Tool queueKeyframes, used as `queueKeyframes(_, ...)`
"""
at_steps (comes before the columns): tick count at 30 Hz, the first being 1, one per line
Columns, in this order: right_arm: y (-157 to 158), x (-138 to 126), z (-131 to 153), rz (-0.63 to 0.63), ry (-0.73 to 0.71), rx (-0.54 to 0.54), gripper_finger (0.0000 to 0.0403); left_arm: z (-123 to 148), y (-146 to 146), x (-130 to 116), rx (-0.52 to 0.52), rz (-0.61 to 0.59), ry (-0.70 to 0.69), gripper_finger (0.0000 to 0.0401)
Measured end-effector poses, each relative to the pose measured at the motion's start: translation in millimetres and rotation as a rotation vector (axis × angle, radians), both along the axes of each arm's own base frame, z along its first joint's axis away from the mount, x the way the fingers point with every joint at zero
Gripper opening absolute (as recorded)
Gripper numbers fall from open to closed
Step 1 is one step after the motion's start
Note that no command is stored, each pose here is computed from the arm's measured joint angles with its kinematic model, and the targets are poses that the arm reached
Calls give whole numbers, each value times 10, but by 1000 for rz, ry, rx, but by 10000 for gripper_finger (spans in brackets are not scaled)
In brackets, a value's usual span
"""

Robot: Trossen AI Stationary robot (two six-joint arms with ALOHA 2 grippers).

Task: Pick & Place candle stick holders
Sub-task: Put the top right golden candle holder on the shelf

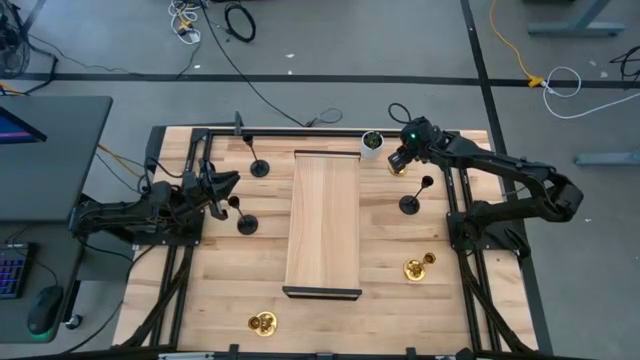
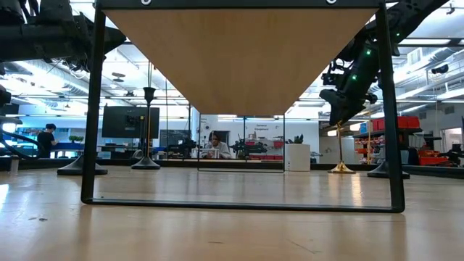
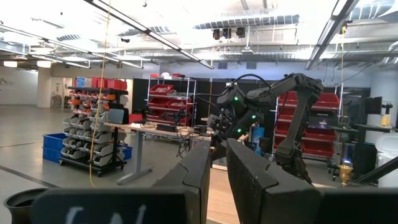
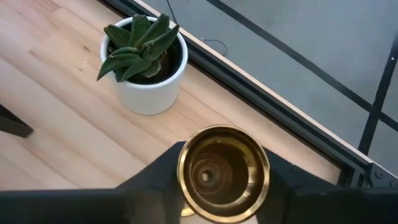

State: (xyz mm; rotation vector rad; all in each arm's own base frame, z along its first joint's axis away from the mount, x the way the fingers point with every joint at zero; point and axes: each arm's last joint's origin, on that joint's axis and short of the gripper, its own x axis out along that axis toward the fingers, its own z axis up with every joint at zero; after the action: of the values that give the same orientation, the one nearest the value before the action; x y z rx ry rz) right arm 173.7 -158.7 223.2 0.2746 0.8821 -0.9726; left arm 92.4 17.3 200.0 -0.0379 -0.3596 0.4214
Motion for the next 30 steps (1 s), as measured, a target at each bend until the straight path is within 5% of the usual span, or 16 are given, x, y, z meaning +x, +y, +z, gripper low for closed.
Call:
queueKeyframes(5, -2, 1, 3, -1, 0, -5, 91, -1, 0, 0, 0, 0, 0, 55)
queueKeyframes(19, 12, -18, 82, -6, -38, -43, 90, 0, 0, 0, 0, 0, 0, 55)
queueKeyframes(30, 253, -150, 805, 50, -283, -117, 90, 0, 0, 0, 0, 0, 0, 55)
